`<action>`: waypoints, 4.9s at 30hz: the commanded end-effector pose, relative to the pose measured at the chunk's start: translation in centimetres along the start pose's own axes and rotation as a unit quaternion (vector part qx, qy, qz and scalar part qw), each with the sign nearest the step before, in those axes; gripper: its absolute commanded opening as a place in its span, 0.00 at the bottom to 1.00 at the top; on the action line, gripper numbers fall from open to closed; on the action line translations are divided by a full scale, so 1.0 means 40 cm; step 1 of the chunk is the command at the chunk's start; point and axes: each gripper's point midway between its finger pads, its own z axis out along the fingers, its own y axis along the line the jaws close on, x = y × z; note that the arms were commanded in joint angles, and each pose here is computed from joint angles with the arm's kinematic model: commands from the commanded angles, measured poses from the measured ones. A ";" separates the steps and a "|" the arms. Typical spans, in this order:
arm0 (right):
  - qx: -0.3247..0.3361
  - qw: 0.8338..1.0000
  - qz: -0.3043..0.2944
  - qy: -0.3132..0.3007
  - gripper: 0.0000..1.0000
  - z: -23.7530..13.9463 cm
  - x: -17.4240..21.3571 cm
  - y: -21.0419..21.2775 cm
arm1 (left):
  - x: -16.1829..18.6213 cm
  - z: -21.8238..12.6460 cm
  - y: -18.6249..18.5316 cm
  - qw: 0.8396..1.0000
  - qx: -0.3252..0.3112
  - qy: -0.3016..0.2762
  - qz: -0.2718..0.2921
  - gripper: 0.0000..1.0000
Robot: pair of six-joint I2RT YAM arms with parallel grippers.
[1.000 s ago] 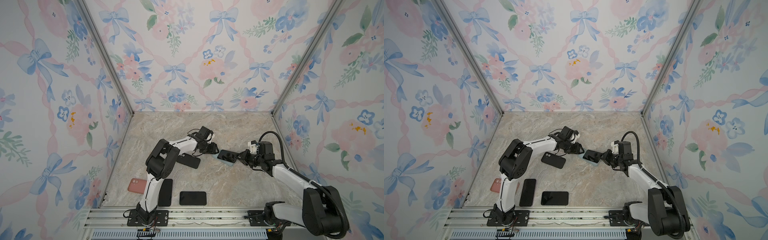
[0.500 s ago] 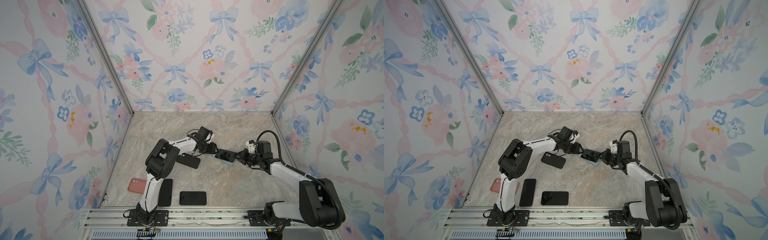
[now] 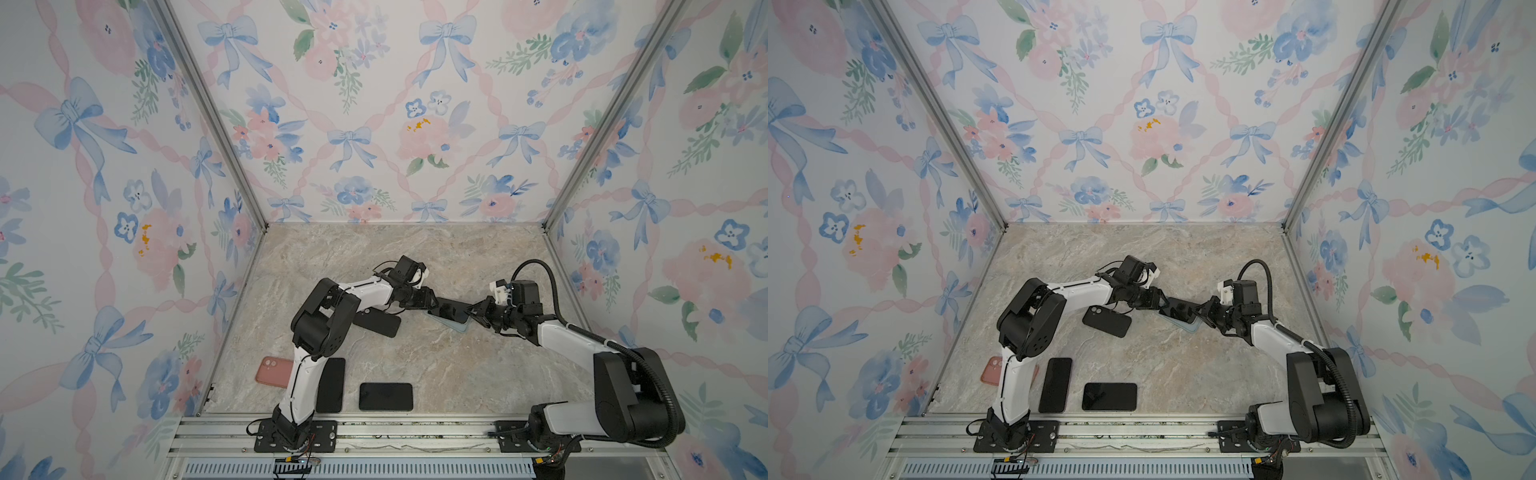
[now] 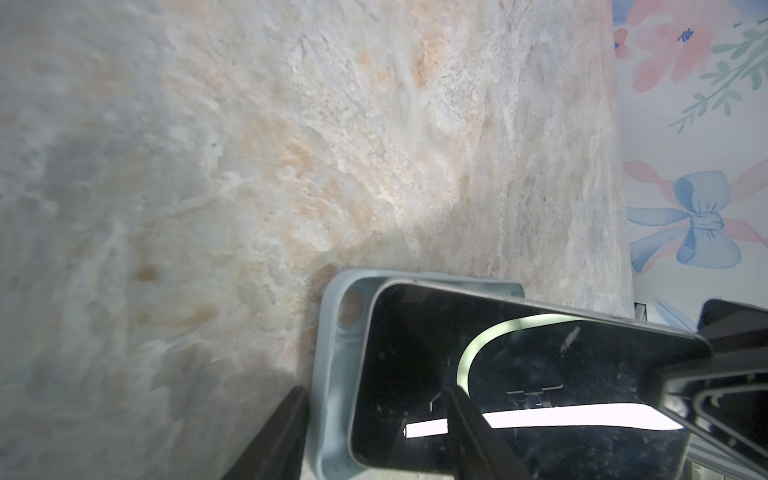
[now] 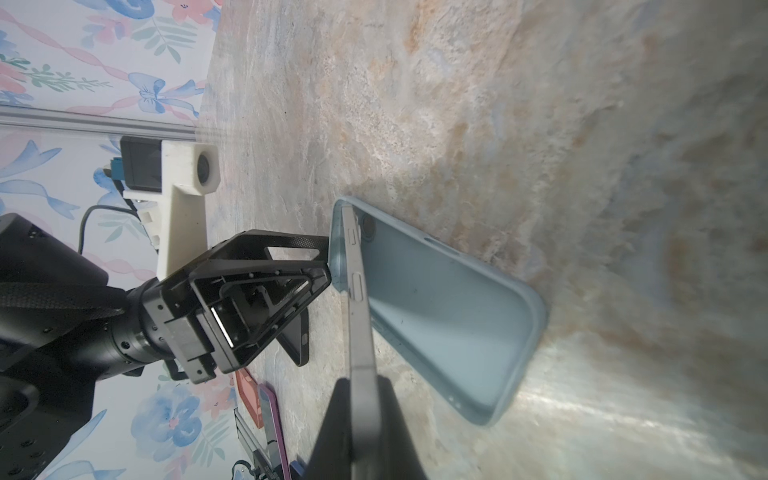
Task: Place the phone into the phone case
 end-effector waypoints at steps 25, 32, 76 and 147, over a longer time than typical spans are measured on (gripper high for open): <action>0.075 0.996 0.025 0.042 0.05 0.069 0.090 -0.101 | 0.048 -0.003 -0.048 1.000 0.022 0.009 -0.002 0.55; 0.085 0.995 0.027 0.051 0.08 0.081 0.105 -0.118 | 0.062 -0.004 -0.059 1.000 0.023 0.013 -0.001 0.55; 0.205 0.975 -0.056 0.059 0.46 -0.014 0.127 -0.154 | 0.115 -0.055 -0.052 1.000 0.022 0.004 -0.012 0.54; 0.204 0.975 -0.079 0.043 0.51 -0.022 0.130 -0.110 | 0.149 0.037 0.039 0.992 -0.106 0.054 0.049 0.19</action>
